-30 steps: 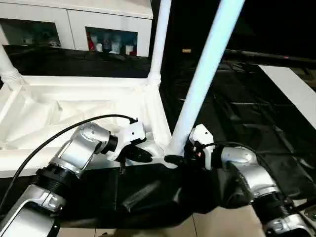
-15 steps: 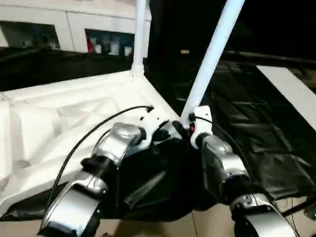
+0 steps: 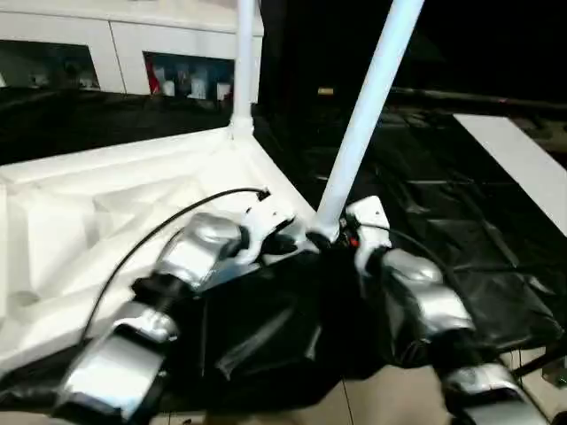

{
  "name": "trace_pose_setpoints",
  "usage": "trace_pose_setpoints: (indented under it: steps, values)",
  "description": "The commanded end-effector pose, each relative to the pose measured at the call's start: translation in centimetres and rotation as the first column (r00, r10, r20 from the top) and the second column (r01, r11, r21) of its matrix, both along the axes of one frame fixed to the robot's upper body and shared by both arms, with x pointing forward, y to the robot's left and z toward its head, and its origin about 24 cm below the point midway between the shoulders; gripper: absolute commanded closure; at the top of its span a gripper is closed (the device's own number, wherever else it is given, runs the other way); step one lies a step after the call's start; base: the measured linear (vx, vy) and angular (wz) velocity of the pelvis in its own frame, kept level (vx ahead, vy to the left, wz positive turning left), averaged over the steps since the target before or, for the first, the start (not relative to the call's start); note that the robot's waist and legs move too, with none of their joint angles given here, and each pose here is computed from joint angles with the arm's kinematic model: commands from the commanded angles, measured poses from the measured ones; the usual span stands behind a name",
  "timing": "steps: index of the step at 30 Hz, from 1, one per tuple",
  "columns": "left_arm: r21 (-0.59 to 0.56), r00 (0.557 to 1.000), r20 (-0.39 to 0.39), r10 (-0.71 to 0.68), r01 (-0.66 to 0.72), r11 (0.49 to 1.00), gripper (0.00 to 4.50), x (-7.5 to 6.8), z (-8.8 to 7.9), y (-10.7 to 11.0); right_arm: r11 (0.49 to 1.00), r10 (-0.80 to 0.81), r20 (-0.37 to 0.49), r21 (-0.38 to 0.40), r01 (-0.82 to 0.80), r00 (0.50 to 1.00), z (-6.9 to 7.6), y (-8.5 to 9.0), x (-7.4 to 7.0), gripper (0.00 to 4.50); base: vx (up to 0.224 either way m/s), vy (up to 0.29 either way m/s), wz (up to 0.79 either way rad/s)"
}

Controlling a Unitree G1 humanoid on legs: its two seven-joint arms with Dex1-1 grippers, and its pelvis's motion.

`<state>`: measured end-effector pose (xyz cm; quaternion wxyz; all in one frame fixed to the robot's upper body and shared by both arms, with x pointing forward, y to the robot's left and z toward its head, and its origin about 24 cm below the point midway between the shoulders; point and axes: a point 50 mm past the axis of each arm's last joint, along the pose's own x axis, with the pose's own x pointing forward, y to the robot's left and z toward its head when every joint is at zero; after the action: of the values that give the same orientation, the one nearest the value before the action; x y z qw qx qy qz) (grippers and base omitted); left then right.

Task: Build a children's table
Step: Rotate leg to tighten

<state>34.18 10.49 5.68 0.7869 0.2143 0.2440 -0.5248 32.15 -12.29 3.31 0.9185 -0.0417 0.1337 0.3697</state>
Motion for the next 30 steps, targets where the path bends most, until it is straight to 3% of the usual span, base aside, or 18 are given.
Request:
trace_pose_setpoints:
  steps: [1, 9, 15, 21, 28, 30]
  values:
    - [0.094, 0.986, -0.137, -0.098, 0.112, 0.989, 4.50, -2.0, -2.9, 0.4, 0.983, 0.181, 0.021, 0.005, -0.181, 0.983, 0.8, 0.8, -0.9, 0.84, 0.000, 0.000, 0.00]
    - [0.013, 0.943, -0.153, -0.295, 0.300, 0.954, 4.50, -3.6, -1.2, 1.9, 0.929, 0.370, 0.000, -0.012, -0.370, 0.929, 1.4, -0.2, -2.7, 0.84, 0.000, 0.000, 0.00]
    - [0.004, 0.929, -0.157, -0.334, 0.339, 0.941, 4.50, -4.1, -0.5, 2.5, 0.887, 0.454, -0.032, -0.075, -0.455, 0.891, 1.0, -0.4, -3.5, 0.84, 0.000, 0.000, 0.00]
    - [-0.004, 0.925, -0.160, -0.345, 0.349, 0.937, 4.50, -4.3, -0.2, 2.7, 0.885, 0.442, -0.051, -0.135, -0.445, 0.895, 0.3, -0.6, -3.4, 0.84, 0.000, 0.000, 0.00]
    - [-0.015, 0.926, -0.160, -0.342, 0.344, 0.939, 4.50, -4.4, -0.1, 2.7, 0.917, 0.394, -0.041, -0.052, -0.396, 0.918, 0.4, -0.5, -2.8, 1.61, 0.000, 0.000, 0.00]
    - [-0.020, 0.926, -0.162, -0.341, 0.342, 0.939, 4.50, -4.4, -0.1, 2.7, 0.914, 0.401, -0.042, -0.041, -0.403, 0.915, 0.5, -0.5, -2.9, 1.65, 0.000, 0.000, 0.00]
